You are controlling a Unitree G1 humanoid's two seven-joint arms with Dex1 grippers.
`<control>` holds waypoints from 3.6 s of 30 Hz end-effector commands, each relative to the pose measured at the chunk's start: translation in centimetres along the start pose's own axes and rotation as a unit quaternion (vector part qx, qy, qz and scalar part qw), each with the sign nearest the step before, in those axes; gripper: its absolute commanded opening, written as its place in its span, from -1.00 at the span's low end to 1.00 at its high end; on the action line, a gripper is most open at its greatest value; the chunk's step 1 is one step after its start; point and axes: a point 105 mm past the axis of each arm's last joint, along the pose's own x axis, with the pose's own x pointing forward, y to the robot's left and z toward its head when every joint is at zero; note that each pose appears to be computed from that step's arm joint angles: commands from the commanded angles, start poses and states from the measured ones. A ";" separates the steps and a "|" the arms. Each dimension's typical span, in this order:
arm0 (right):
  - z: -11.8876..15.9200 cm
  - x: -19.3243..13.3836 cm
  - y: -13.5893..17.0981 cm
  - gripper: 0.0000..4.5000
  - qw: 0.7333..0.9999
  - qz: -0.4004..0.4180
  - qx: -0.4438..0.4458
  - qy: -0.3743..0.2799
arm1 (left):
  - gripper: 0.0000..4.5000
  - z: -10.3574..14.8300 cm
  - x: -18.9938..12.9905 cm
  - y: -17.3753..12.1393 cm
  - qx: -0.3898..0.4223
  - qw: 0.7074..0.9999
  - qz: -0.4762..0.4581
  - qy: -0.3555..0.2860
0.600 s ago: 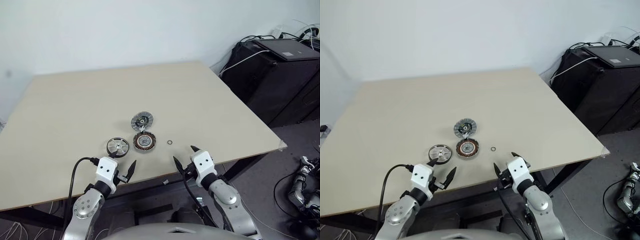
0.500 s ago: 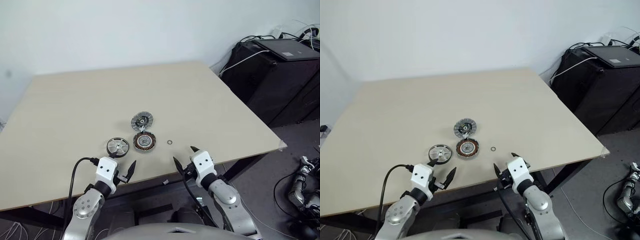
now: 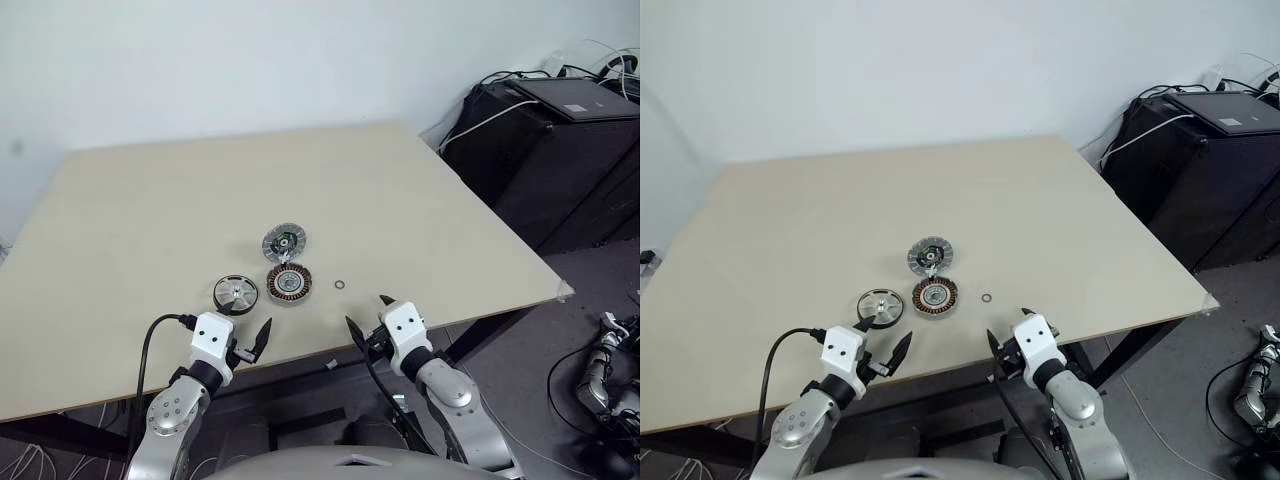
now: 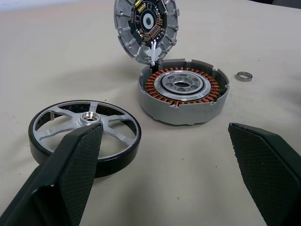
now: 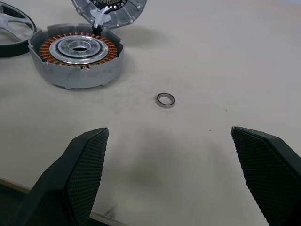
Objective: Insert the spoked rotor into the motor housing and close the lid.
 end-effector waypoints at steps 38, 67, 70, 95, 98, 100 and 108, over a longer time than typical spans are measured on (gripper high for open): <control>-0.1 10.8 0.5 -0.41 0.995 0.059 0.044 0.075 | 1.00 2.1 0.2 0.3 0.003 0.999 0.013 -0.045; 8.2 11.3 7.0 -0.70 0.982 0.183 -0.020 -0.050 | 1.00 1.8 0.0 0.2 -0.002 0.999 0.018 -0.038; 8.0 11.6 7.8 -0.70 0.979 0.197 -0.028 -0.044 | 1.00 1.8 -0.1 0.2 -0.004 0.999 0.022 -0.038; 6.1 13.6 7.3 -0.70 0.982 0.185 -0.030 -0.006 | 1.00 1.8 -0.1 0.2 -0.010 0.999 0.027 -0.040; 6.0 13.8 7.4 -0.70 0.982 0.185 -0.030 -0.004 | 1.00 1.7 -0.2 0.2 -0.011 0.999 0.028 -0.039; 5.9 13.9 7.3 -0.70 0.982 0.184 -0.031 -0.001 | 1.00 1.7 -0.2 0.2 -0.011 0.999 0.028 -0.039; 5.6 13.9 7.6 -0.38 0.981 0.194 -0.023 0.005 | 1.00 1.6 -0.2 0.2 -0.013 0.999 0.030 -0.037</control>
